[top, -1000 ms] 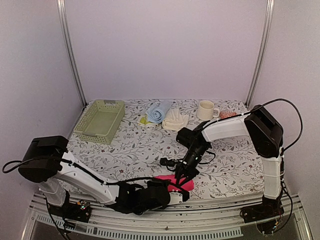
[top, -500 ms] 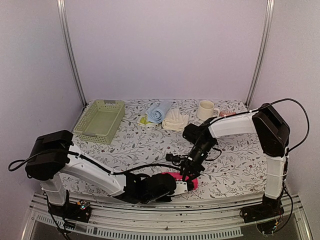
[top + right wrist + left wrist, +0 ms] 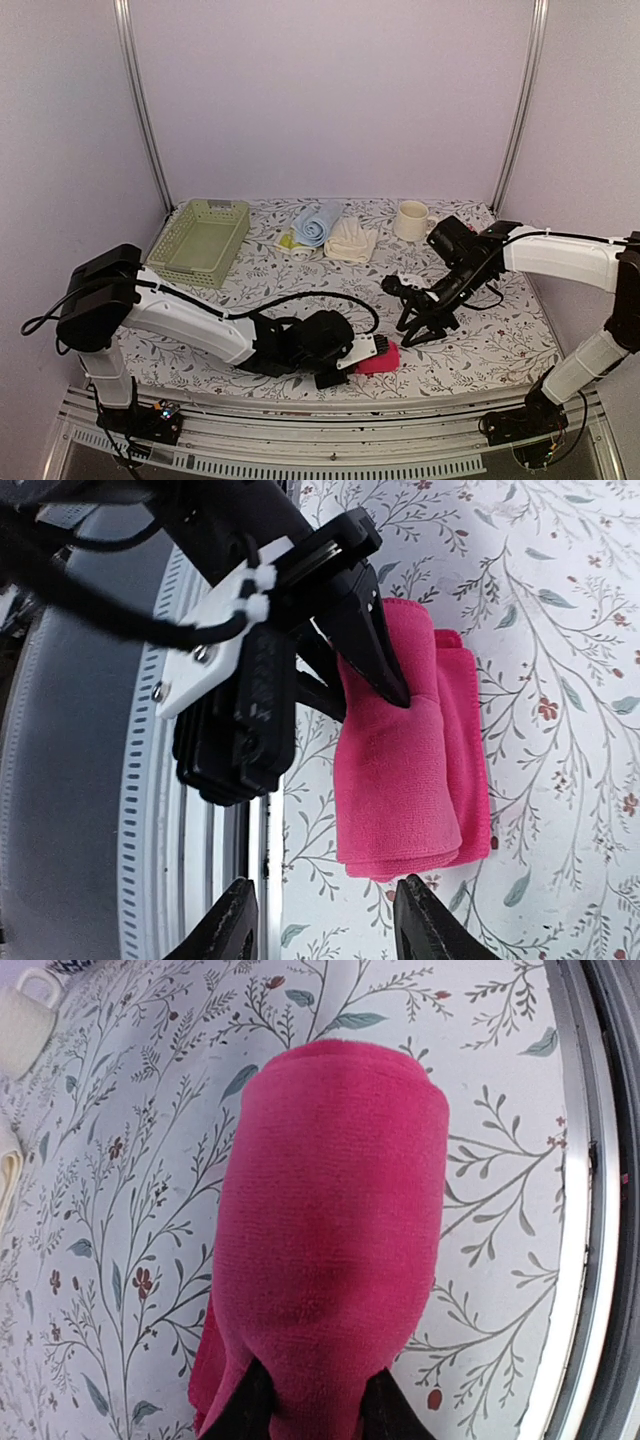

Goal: Roll the towels
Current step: Roll the towel at the center of the board.

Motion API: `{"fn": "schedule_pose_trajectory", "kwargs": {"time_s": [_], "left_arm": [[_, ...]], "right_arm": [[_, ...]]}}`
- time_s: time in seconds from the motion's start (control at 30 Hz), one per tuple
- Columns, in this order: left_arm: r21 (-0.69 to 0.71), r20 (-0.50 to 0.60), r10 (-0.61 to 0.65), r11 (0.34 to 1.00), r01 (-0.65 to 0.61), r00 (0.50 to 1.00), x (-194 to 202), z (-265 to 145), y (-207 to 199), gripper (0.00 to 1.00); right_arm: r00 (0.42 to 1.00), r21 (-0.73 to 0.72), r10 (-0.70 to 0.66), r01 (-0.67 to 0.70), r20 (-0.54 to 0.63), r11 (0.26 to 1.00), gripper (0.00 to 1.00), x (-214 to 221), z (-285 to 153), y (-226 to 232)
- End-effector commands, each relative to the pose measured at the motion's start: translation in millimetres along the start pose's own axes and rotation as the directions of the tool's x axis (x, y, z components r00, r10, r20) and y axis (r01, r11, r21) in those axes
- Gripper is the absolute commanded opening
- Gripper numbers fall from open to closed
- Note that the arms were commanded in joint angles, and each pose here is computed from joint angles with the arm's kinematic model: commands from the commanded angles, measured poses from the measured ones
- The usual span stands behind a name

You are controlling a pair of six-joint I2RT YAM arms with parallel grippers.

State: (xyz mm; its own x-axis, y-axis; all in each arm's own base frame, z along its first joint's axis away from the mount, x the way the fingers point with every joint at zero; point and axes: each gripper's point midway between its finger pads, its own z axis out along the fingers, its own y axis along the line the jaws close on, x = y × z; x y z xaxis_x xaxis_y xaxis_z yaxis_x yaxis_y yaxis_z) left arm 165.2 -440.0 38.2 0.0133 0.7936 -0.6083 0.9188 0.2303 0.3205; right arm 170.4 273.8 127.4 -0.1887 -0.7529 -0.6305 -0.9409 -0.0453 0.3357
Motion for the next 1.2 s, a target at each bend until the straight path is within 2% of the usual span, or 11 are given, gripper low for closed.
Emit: {"fn": "schedule_pose_trajectory", "kwargs": {"time_s": [0.0,0.13,0.27,0.43,0.63,0.77,0.83,0.93,1.0,1.13,1.17], "left_arm": [[0.213,-0.226,-0.106,0.965,0.155,0.968,65.1,13.5,-27.1,0.19],[0.254,-0.269,-0.172,0.936,0.243,0.948,73.6,21.6,-22.4,0.15],[0.297,-0.287,-0.225,0.903,0.310,0.931,69.6,22.0,-20.2,0.14],[0.339,-0.314,-0.280,0.859,0.383,0.907,69.1,21.7,-18.6,0.14],[0.356,-0.302,-0.318,0.837,0.415,0.899,64.1,19.4,-12.9,0.14],[0.368,-0.296,-0.333,0.825,0.428,0.895,62.3,18.5,-9.9,0.14],[0.373,-0.296,-0.340,0.819,0.436,0.892,63.2,18.3,-8.7,0.13],[0.373,-0.292,-0.354,0.813,0.446,0.889,64.4,16.6,-6.2,0.15],[0.396,-0.283,-0.358,0.801,0.449,0.890,64.7,11.5,-8.8,0.22],[0.357,-0.162,-0.393,0.832,0.425,0.905,45.5,-14.3,9.8,0.44],[0.322,-0.140,-0.405,0.844,0.428,0.904,44.9,-19.3,17.0,0.47]], "right_arm": [[0.991,0.249,-0.129,0.114,0.046,0.962,0.50,-5.9,-12.3,-21.5],[0.979,0.375,-0.204,0.198,-0.024,0.906,0.56,8.7,-6.4,-29.9],[0.949,0.507,-0.266,0.316,-0.169,0.802,0.59,18.9,6.4,-44.1],[0.892,0.539,-0.386,0.450,-0.235,0.712,0.60,10.1,18.6,-41.1],[0.838,0.512,-0.451,0.545,-0.307,0.664,0.60,12.9,43.8,-42.4],[0.818,0.480,-0.452,0.576,-0.357,0.662,0.61,23.1,63.2,-48.4],[0.811,0.449,-0.449,0.582,-0.374,0.677,0.57,30.5,72.6,-49.1],[0.811,0.386,-0.439,0.575,-0.388,0.721,0.39,42.2,85.2,-47.2],[0.814,0.335,-0.428,0.560,-0.393,0.758,0.31,49.9,91.9,-42.0],[0.832,0.243,-0.411,0.515,-0.373,0.822,0.24,54.4,100.3,-28.6],[0.835,0.221,-0.406,0.504,-0.372,0.835,0.23,55.3,102.0,-25.5]]}}
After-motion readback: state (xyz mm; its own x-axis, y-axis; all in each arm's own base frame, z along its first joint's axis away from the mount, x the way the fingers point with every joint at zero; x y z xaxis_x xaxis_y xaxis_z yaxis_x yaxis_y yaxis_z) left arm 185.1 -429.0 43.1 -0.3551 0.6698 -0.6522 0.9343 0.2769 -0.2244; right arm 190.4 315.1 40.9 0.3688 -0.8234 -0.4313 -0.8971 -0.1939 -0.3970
